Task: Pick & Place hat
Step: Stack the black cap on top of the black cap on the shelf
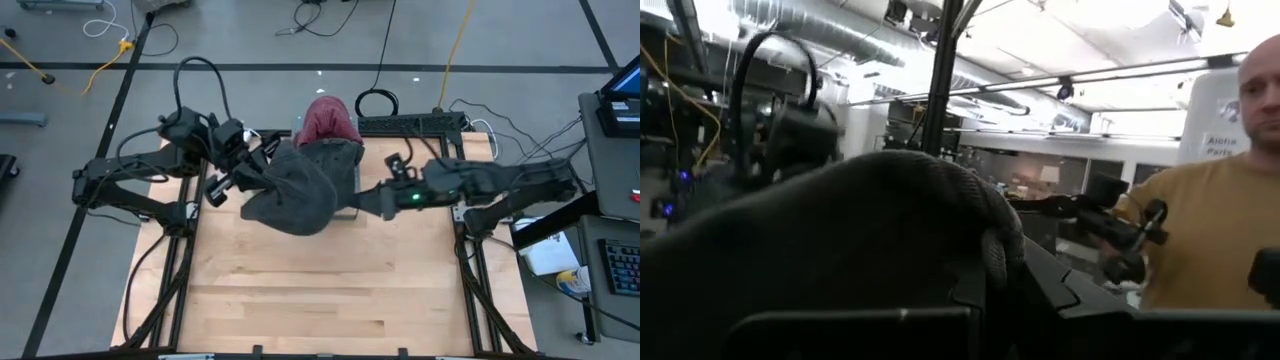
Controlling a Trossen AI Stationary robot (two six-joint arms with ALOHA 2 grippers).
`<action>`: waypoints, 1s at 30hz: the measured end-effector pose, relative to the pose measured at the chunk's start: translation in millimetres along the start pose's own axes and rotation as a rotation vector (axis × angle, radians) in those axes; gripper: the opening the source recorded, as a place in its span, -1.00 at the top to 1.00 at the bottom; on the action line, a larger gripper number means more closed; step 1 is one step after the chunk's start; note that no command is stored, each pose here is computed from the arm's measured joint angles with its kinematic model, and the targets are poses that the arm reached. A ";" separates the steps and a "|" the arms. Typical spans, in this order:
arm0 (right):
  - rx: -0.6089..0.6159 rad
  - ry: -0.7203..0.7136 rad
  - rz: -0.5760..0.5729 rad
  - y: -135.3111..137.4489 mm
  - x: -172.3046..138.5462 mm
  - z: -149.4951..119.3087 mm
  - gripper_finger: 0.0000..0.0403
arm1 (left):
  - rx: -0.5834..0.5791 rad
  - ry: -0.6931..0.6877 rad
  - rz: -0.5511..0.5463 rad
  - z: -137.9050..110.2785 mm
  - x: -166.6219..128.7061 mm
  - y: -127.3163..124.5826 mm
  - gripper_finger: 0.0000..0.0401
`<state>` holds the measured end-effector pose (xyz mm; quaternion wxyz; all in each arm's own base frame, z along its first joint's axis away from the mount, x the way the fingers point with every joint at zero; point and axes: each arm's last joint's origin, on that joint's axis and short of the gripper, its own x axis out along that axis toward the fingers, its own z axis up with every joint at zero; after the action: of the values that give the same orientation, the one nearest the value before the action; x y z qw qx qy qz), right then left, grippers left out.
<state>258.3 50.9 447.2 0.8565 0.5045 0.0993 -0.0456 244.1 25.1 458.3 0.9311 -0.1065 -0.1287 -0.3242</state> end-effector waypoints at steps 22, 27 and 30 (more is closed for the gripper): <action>0.186 -0.224 0.453 -77.0 57.9 -48.8 0.11 | 0.121 -0.021 0.010 1.6 2.7 -9.1 0.91; 0.178 -0.219 0.491 -73.6 60.2 -48.1 0.14 | 0.143 0.001 0.044 -3.3 5.4 -8.7 0.91; 0.172 -0.228 0.508 -72.3 59.2 -47.2 0.15 | 0.130 0.017 0.067 -8.9 9.8 -5.8 0.91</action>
<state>297.4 58.3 350.4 0.8003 0.5754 -0.1313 0.1055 249.3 12.5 453.6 0.9475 -0.0472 -0.1377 -0.2847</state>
